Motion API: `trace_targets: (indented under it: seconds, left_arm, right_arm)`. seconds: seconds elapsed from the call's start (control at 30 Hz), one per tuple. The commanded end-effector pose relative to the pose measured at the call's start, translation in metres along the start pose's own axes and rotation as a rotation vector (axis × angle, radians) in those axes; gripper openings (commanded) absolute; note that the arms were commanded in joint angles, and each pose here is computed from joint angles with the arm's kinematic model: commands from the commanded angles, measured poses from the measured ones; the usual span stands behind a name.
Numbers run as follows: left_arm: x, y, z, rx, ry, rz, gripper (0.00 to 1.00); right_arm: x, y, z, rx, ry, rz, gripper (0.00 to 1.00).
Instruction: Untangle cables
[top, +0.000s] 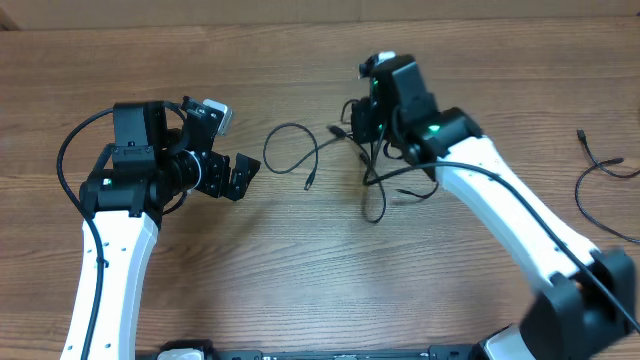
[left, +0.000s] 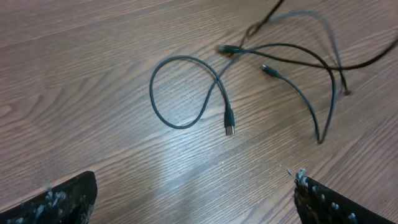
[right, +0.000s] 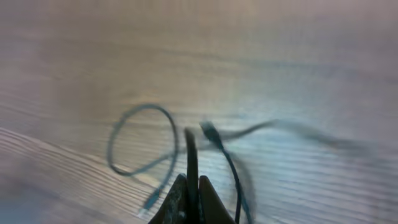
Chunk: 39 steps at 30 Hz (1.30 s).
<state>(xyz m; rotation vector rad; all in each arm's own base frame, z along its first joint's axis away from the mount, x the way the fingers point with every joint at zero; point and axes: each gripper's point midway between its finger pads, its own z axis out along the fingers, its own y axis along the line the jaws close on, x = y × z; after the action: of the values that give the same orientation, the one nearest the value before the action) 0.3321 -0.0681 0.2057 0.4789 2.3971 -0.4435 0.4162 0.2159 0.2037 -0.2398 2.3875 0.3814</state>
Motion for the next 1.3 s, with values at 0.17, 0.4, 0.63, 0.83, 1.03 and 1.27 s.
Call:
trace_targets:
  seconds: [0.17,0.4,0.63,0.83,1.03,1.27]
  left_arm:
    - [-0.012,-0.004,-0.01,0.002,-0.042,0.041,1.0]
    - [-0.012,-0.004,-0.01,0.002,-0.042,0.041,1.0]
    - [-0.012,-0.004,-0.01,0.002,-0.042,0.041,0.99]
    - [-0.012,-0.004,-0.01,0.002,-0.042,0.041,1.0]
    - [-0.012,-0.004,-0.01,0.002,-0.042,0.041,0.99]
    - [-0.012,-0.004,-0.01,0.002,-0.042,0.041,1.0]
  right_arm:
    - [-0.091,0.03,-0.143,-0.11,-0.351,-0.006,0.04]
    - [-0.105,0.036,-0.217,-0.156,-0.495,0.009,0.04]
    - [-0.077,0.028,-0.223,-0.128,-0.404,0.013,0.04]
    - [-0.025,0.009,-0.195,-0.038,-0.162,0.024,0.04]
    - [0.018,0.008,-0.185,-0.044,0.033,0.027,0.04]
    - [0.022,0.051,-0.204,-0.302,0.04,-0.051,0.04]
